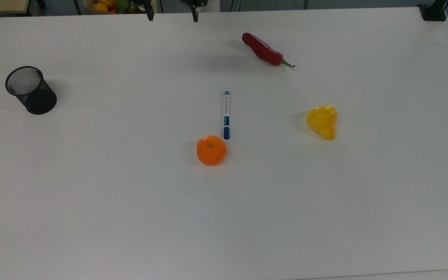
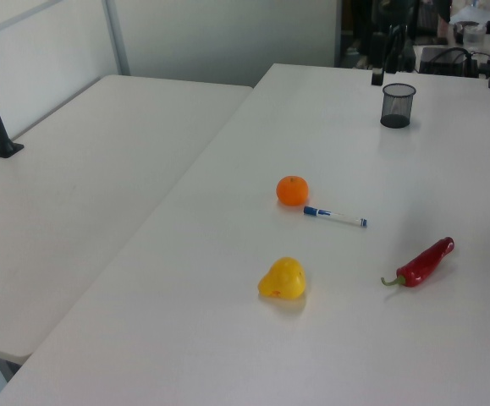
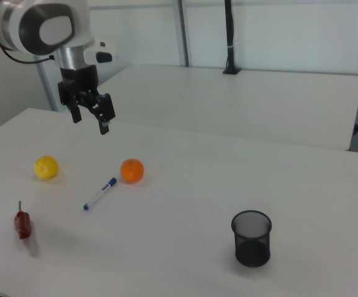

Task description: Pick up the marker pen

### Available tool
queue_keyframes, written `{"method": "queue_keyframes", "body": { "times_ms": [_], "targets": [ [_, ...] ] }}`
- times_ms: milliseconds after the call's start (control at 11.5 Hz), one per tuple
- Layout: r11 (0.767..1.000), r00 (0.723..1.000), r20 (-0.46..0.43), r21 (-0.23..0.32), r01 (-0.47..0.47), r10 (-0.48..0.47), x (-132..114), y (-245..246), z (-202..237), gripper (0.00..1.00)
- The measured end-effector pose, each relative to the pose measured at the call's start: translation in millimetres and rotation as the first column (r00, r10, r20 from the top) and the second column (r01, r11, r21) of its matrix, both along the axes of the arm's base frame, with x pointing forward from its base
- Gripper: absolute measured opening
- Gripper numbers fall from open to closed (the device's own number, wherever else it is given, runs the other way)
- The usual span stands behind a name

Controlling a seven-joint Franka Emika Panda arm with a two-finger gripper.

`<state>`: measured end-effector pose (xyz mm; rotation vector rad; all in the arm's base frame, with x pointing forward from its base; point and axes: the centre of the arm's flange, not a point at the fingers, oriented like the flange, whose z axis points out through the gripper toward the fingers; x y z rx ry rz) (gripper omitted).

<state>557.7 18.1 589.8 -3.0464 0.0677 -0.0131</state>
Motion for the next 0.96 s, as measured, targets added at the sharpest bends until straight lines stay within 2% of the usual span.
{"method": "queue_keyframes", "body": {
  "times_ms": [261, 436, 610, 958],
  "targets": [
    [1.000, 1.000, -0.005, 0.000, 0.028, -0.028, -19.9, -15.6, 38.6, 1.00],
    [1.000, 1.000, -0.004, 0.000, 0.030, -0.030, -25.4, -17.7, 45.6, 1.00],
    [1.000, 1.000, 0.000, 0.000, 0.030, -0.030, -24.7, -17.3, 45.6, 1.00],
    [1.000, 0.996, 0.086, -0.010, 0.002, -0.001, -11.0, -13.5, 45.9, 1.00]
  ]
}}
